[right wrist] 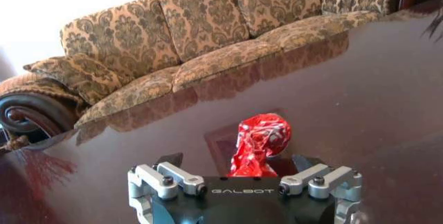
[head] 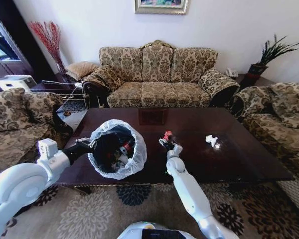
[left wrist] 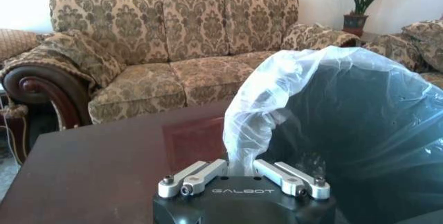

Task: Move to the front of the table and place the trash on the table into the trash bin.

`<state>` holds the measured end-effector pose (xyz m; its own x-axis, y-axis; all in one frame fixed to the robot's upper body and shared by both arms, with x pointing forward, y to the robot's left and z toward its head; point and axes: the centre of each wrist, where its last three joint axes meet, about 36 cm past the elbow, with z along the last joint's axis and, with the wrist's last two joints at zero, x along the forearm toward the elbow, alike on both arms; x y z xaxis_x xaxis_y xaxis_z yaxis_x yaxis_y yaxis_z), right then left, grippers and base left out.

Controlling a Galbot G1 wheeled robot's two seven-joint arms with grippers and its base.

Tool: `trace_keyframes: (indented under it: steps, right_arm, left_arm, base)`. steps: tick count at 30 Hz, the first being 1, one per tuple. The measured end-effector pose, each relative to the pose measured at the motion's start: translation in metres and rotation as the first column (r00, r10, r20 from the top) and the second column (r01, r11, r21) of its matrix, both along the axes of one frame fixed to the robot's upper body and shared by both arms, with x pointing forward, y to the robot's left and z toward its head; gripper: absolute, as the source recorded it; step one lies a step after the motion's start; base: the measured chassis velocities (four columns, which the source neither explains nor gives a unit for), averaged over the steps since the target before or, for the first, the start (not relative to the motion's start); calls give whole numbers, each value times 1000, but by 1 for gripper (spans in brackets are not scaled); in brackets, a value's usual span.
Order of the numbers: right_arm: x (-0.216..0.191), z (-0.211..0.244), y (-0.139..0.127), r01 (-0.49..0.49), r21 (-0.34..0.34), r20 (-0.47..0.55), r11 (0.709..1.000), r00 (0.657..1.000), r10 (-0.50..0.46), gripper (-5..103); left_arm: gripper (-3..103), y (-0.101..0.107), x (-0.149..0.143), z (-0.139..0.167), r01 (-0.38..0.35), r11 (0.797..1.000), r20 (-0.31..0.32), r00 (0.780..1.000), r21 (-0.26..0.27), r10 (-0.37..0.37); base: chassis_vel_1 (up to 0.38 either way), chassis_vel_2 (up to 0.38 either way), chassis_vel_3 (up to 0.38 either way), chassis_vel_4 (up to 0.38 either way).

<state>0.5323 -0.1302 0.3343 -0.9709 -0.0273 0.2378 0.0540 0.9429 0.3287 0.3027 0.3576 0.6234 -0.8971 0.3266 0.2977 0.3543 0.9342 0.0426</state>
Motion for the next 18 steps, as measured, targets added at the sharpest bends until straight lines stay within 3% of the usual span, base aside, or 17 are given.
trace_keyframes:
  steps: [4,9,11,18]
  right_arm:
    - [6,-1,4,-3,2,-19,1000,1000,3,98]
    - [6,-5,6,-6,-1,-34,1000,999,5,82]
    - [5,-6,6,-9,-2,-41,1000,999,9,82]
    - [5,-7,5,-14,9,-71,1000,997,14,49]
  left_arm:
    - [2,-1,0,1,3,1000,1,1000,1,-3]
    - [2,-1,0,0,1,1000,0,1000,-2,-1]
    - [2,-1,-1,0,0,1000,0,1000,-3,0]
    - [2,-1,-1,-1,0,1000,6,1000,-10,0]
  base:
    - [0,0,0,0]
    - [0,0,0,0]
    - [0,0,0,0]
    - [0,0,0,0]
